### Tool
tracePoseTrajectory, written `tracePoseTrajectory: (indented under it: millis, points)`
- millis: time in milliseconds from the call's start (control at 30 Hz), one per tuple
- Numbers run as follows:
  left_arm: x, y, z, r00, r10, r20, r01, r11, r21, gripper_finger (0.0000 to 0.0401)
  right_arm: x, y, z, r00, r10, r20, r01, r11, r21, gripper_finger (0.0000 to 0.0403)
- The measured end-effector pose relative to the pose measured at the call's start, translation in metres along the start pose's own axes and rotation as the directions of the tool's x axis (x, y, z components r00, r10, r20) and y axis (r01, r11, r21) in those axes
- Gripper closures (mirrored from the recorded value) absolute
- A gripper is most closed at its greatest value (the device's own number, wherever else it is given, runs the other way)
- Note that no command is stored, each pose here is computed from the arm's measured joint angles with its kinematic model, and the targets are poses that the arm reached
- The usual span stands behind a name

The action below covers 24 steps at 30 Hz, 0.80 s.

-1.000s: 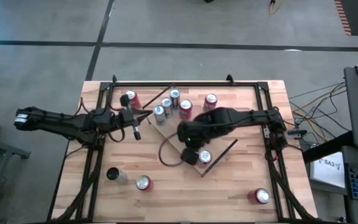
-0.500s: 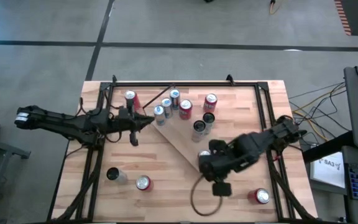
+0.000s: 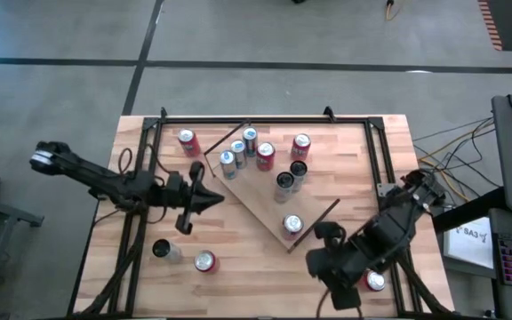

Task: Place canned beverage on shelf
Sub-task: Put the right soda can on the shelf

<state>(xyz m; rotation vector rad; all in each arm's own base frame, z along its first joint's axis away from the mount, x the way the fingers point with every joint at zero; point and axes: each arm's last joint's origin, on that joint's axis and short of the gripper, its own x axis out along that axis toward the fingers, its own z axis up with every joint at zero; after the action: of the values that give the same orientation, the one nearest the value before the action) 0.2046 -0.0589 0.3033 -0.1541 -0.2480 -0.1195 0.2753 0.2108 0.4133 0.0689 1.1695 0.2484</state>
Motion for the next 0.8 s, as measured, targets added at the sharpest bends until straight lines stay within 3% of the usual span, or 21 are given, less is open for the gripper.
tracePoseTrajectory:
  millis: [333,500,667,800]
  points:
    - [0.021,-0.014,-0.025,0.998,-0.048,0.044,0.050,0.998,-0.025,0.0401,0.014,-0.002,-0.019,0.999,-0.045,0.030,0.046,0.999,-0.025,0.0390]
    - [0.026,-0.019,-0.037,0.998,-0.063,0.024,0.065,0.994,-0.089,0.0401,0.023,-0.010,-0.035,0.993,-0.055,0.100,0.058,0.998,-0.020,0.0390]
    - [0.038,-0.034,-0.051,0.994,-0.104,-0.038,0.099,0.989,-0.106,0.0401,0.038,-0.019,-0.054,0.987,-0.072,0.146,0.065,0.997,0.053,0.0390]
    - [0.055,-0.045,-0.051,0.988,-0.118,-0.095,0.114,0.992,-0.052,0.0401,0.050,-0.022,-0.073,0.991,-0.090,0.101,0.069,0.979,0.191,0.0390]
